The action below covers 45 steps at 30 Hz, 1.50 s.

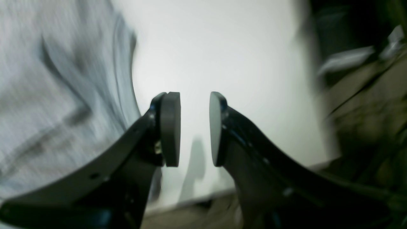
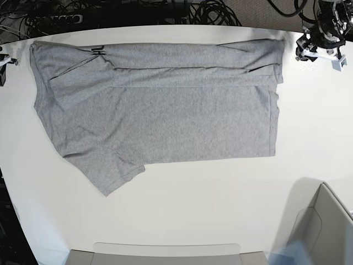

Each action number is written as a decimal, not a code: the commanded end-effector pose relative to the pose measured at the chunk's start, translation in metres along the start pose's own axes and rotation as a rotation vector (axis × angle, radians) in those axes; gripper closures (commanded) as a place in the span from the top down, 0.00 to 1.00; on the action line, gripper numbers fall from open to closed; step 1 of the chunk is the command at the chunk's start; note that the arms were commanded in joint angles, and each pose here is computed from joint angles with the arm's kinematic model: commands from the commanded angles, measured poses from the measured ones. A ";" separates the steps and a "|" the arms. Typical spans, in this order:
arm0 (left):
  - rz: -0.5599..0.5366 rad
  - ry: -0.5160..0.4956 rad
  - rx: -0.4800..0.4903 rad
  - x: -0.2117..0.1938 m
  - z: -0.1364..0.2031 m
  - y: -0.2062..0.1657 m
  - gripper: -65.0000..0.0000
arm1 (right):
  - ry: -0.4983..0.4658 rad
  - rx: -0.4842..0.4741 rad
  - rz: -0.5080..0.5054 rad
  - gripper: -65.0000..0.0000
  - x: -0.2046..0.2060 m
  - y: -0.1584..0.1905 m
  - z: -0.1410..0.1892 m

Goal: Fold the T-shirt properly
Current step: 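Move both grippers to the shirt's hem corners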

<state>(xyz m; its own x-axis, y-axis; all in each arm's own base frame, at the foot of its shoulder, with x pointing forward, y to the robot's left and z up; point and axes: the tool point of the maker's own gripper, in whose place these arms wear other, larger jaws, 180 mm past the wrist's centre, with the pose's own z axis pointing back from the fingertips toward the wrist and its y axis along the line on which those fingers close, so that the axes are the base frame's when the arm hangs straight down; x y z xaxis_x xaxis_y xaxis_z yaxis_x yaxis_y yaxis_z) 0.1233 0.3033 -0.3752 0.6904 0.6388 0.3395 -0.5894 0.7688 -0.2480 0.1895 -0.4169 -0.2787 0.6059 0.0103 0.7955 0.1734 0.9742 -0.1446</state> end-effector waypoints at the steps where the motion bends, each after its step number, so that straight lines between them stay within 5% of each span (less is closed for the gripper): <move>1: -0.051 -0.092 -0.062 0.028 0.012 -0.027 0.32 | -0.071 -0.001 0.053 0.24 0.026 0.002 0.005; 12: -0.166 -0.205 -0.232 0.079 0.015 -0.106 0.32 | -0.257 0.212 0.237 0.24 0.113 0.104 -0.023; 16: -0.266 -0.212 -0.310 0.088 0.014 -0.150 0.33 | -0.234 0.209 0.308 0.24 0.141 0.129 -0.059; 23: -0.217 -0.237 -0.389 0.100 0.011 -0.180 0.33 | -0.090 0.242 0.330 0.25 0.179 0.153 -0.152; 29: -0.148 -0.188 -0.411 0.086 -0.004 -0.183 0.33 | -0.011 0.411 0.264 0.24 0.138 0.201 -0.206; 34: -0.143 -0.187 -0.410 0.088 -0.006 -0.183 0.33 | 0.068 0.428 0.142 0.24 0.089 0.206 -0.227; 41: -0.143 -0.186 -0.409 0.087 -0.006 -0.183 0.33 | 0.194 0.430 0.131 0.24 0.008 0.201 -0.220; 45: -0.142 -0.187 -0.408 0.088 -0.006 -0.183 0.33 | 0.282 0.400 0.230 0.24 -0.029 0.190 -0.195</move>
<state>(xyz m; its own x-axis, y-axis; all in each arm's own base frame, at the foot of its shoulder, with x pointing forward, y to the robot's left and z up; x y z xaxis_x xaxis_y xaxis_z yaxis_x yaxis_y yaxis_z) 0.2876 0.2147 -0.3169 0.6651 0.5458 0.5096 -0.2750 0.8135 -0.5124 0.3815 -0.2633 -0.4221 0.6998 0.1606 0.6961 -0.2505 0.9677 0.0285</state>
